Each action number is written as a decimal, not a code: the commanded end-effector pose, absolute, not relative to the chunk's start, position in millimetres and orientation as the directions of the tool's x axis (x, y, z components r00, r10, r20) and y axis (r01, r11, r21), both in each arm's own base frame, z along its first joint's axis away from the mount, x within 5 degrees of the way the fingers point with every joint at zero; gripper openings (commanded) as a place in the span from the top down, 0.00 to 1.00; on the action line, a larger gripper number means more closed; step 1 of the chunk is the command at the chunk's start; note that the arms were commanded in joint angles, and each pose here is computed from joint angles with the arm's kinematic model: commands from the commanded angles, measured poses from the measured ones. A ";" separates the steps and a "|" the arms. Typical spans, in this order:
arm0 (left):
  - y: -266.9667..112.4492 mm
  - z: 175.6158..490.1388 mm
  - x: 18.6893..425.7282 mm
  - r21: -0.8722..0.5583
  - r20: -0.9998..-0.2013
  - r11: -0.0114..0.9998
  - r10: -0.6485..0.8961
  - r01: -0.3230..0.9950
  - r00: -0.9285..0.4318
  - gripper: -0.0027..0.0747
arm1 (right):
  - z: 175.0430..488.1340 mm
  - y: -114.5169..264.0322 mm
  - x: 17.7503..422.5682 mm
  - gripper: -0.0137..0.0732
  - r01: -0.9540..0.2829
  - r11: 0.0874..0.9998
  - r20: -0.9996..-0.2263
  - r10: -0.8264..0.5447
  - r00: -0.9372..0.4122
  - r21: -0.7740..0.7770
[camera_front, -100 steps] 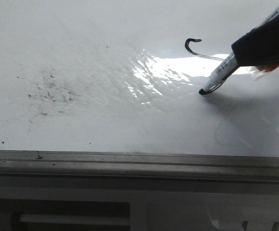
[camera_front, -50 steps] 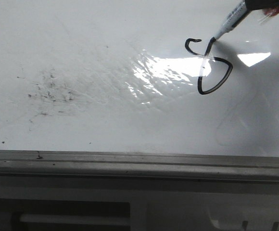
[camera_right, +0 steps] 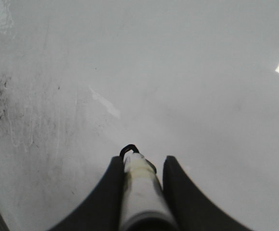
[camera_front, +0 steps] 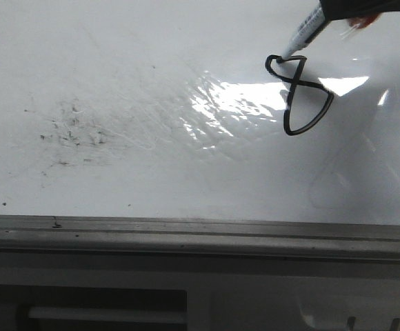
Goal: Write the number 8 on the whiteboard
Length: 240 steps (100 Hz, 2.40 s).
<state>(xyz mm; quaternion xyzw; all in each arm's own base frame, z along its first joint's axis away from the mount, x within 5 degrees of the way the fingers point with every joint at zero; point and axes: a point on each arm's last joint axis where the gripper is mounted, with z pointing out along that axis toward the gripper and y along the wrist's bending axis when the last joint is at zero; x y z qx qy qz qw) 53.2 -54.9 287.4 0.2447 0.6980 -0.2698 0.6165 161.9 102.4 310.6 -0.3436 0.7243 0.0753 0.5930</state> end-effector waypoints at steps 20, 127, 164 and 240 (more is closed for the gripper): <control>-54.2 299.8 55.6 -0.144 -0.989 0.742 -0.083 0.655 -0.124 0.99 | 362.8 84.7 112.1 0.89 -0.607 0.723 -0.936 -0.334 0.111 -0.330; -179.7 299.3 99.1 -0.002 -0.941 0.069 0.338 0.998 -0.026 0.51 | 331.4 154.2 83.4 0.89 -0.907 0.371 -0.920 -0.391 0.043 -0.201; -199.2 290.4 108.8 -0.043 -0.923 0.043 0.380 0.998 -0.057 0.51 | 333.7 159.2 74.7 0.89 -0.923 0.325 -0.926 -0.370 0.074 -0.204; -206.4 286.1 112.4 -0.146 -0.924 0.054 0.350 0.988 -0.155 0.59 | 328.8 158.7 72.5 0.89 -0.936 0.307 -0.913 -0.407 0.034 -0.171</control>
